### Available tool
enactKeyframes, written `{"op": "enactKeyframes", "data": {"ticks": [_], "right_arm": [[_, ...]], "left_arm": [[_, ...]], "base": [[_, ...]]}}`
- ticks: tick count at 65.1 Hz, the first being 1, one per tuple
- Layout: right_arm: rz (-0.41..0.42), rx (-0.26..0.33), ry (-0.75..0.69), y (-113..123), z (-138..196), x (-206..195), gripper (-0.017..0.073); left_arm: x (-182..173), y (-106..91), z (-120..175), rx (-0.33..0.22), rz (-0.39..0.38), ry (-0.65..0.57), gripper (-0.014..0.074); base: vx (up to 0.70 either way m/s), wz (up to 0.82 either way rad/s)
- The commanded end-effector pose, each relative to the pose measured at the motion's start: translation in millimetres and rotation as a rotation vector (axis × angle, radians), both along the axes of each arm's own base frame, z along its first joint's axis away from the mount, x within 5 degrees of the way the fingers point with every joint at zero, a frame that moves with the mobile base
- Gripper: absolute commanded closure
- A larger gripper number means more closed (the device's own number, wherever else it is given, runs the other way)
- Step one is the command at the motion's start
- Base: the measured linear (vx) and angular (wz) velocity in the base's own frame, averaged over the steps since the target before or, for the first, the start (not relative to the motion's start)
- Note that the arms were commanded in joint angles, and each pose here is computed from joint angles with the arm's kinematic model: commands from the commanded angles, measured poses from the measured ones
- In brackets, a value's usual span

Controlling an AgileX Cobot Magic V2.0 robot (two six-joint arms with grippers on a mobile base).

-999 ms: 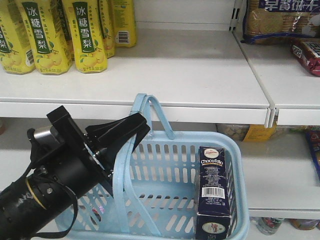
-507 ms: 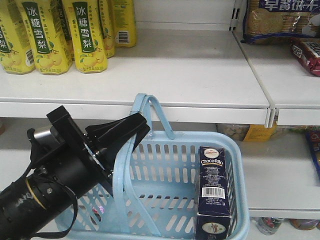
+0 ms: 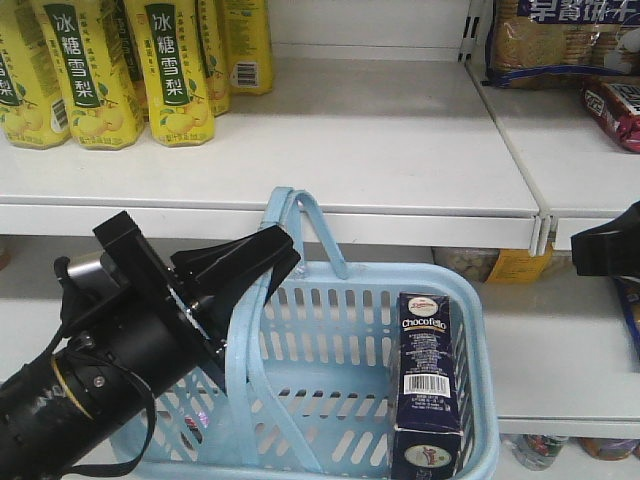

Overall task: Left arm holds basket, right arm returns cookies
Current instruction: 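Reach the right gripper into the basket and grasp the Chocofello box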

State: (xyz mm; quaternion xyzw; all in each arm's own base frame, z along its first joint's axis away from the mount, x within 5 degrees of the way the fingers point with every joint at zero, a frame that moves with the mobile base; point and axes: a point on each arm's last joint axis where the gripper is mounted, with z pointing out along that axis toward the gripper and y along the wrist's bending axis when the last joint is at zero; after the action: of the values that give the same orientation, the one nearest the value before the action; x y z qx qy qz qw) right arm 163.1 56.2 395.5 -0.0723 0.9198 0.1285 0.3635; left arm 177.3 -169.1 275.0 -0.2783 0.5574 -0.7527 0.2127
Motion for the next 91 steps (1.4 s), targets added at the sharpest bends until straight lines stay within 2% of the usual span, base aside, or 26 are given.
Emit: {"op": "enactKeyframes", "data": {"ticks": [1,16,21,26,39,48,59,75,91], "right_arm": [[0.000,0.018,-0.069,0,13,0,0.0365],[-0.001,0.041,-0.056,1,13,-1,-0.0017],[-0.006,0.057,-0.045,2,13,-2,-0.0109],[-0.012,0.087,-0.032,3,13,-3,-0.0154],[-0.016,0.149,0.006,8,11,-1,-0.0136],[0.000,0.198,0.050,15,11,5,-0.0082],[0.021,0.227,0.086,21,18,13,-0.0002],[0.176,0.199,0.153,54,25,17,0.0017],[0.141,0.215,0.268,67,15,24,0.0006]], "left_arm": [[8,11.1,26,-0.162,0.105,-0.076,0.0596],[8,11.1,26,-0.162,0.105,-0.076,0.0596],[8,11.1,26,-0.162,0.105,-0.076,0.0596],[8,11.1,26,-0.162,0.105,-0.076,0.0596],[8,11.1,26,-0.162,0.105,-0.076,0.0596],[8,11.1,26,-0.162,0.105,-0.076,0.0596],[8,11.1,26,-0.162,0.105,-0.076,0.0596],[8,11.1,26,-0.162,0.105,-0.076,0.0596],[8,11.1,26,-0.162,0.105,-0.076,0.0596]], "base": [[0.00,0.00],[0.00,0.00],[0.00,0.00],[0.00,0.00],[0.00,0.00],[0.00,0.00],[0.00,0.00],[0.00,0.00],[0.00,0.00]]}}
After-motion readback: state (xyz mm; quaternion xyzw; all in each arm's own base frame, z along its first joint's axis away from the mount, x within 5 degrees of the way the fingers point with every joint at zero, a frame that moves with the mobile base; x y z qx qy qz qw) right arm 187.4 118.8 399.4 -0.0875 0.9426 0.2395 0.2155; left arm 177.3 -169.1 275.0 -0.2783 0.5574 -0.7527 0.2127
